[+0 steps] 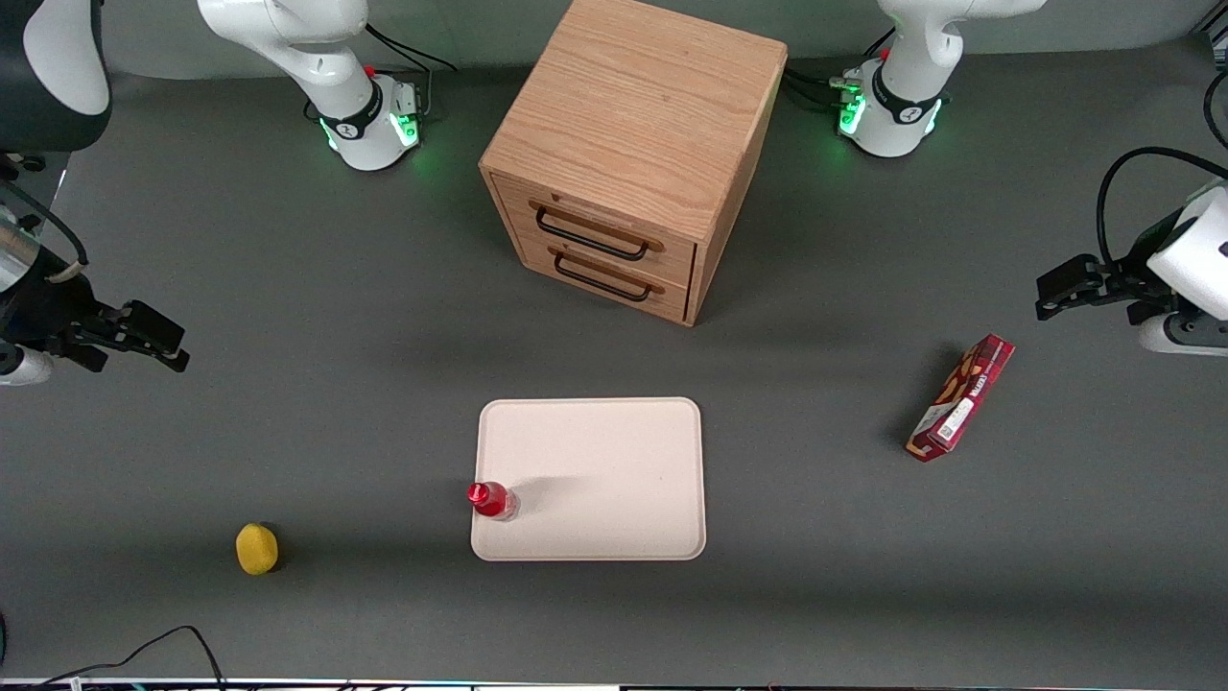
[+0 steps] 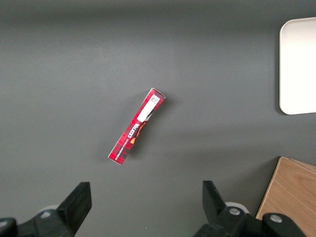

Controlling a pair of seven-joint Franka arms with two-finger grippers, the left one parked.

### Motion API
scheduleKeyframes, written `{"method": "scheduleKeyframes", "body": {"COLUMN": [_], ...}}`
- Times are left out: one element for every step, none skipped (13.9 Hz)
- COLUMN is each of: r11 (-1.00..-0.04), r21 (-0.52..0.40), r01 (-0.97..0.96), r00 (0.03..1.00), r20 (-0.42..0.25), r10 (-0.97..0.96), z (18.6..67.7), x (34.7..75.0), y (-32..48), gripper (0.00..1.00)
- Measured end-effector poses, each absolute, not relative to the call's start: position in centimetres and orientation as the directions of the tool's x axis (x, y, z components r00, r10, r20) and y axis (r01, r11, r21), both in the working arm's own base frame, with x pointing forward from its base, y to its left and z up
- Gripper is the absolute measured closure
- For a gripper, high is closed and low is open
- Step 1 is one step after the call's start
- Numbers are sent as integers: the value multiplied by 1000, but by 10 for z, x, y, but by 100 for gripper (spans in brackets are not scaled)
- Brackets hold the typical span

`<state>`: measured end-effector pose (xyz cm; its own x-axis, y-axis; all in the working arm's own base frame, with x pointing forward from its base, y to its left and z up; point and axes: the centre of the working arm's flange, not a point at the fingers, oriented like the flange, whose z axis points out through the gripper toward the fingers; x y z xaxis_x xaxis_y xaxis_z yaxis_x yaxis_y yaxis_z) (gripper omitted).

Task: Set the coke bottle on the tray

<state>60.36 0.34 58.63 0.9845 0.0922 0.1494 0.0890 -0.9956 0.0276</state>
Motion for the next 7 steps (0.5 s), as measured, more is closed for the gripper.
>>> {"method": "scheduleKeyframes", "body": {"r11": [-983, -973, -973, -979, -989, -993, -996], "r21": [44, 53, 56, 55, 49, 43, 38], "r01": [181, 223, 226, 196, 143, 107, 83], "r00": [971, 961, 959, 964, 973, 979, 983], "r20": [153, 158, 160, 171, 176, 169, 163], "r10": [185, 229, 232, 202, 150, 113, 88], "z": [572, 564, 565, 574, 586, 595, 600], "x": [603, 602, 599, 594, 587, 580, 574], "y": [0, -1, -3, -7, -10, -10, -10], "gripper": [0, 0, 0, 0, 0, 0, 0]}}
